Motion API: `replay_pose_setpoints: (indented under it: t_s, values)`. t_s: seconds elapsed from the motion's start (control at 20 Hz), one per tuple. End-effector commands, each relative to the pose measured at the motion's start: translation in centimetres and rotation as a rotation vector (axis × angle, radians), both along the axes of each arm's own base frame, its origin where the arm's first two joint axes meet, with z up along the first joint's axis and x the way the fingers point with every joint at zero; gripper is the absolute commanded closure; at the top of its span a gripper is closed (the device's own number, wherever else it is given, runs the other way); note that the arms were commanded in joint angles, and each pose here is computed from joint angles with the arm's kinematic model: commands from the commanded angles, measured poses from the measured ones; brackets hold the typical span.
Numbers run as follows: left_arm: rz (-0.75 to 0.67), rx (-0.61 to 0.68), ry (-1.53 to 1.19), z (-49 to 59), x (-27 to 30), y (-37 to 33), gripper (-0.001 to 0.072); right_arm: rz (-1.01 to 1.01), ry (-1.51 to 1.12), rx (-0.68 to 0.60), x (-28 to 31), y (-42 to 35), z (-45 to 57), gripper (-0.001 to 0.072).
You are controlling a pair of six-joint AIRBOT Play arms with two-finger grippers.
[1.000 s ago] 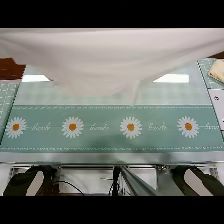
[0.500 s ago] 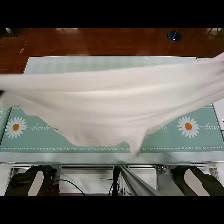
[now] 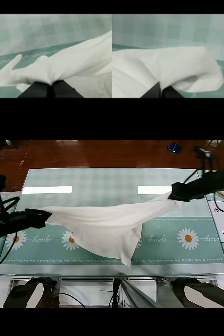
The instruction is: Fold the shirts.
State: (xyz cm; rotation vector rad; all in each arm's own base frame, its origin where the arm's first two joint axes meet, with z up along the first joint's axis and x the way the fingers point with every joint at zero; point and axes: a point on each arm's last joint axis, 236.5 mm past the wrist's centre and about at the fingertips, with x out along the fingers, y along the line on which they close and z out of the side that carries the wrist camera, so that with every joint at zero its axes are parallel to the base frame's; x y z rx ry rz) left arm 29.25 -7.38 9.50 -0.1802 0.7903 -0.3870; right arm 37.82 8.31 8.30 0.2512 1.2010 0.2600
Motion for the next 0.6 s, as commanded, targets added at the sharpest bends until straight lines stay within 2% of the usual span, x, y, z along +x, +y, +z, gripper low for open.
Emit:
replay_pose_setpoints:
  t_s: [0.0,0.15,0.35,0.4,0.45,0.5,0.55]
  values:
    - [0.086,0.089,-0.087,-3.1,5.0,3.2,0.0677,-0.079,-0.049,0.098,5.5,2.5,-4.2,0.0693]
    - [0.111,0.026,0.026,-7.1,6.3,2.9,0.0676,-0.106,0.027,0.146,6.5,3.4,-8.1,0.0692]
    - [0.119,-0.081,0.181,-11.8,6.7,1.0,0.0658,-0.084,0.078,0.125,7.0,3.3,-12.2,0.0679]
    - [0.124,-0.098,0.196,-12.2,6.8,0.9,0.0507,-0.074,0.066,0.121,7.2,3.3,-12.2,0.0574]
    - [0.126,-0.101,0.195,-12.1,7.0,0.9,0.0299,-0.064,0.054,0.123,7.4,3.3,-11.8,0.0423]
    - [0.121,-0.108,0.19,-11.4,7.1,1.0,0.0143,-0.033,0.035,0.127,7.5,3.3,-10.7,0.0315]
    - [0.107,-0.12,0.199,-10.3,6.9,1.2,0.0108,0.003,0.006,0.122,7.7,3.0,-9.2,0.0268]
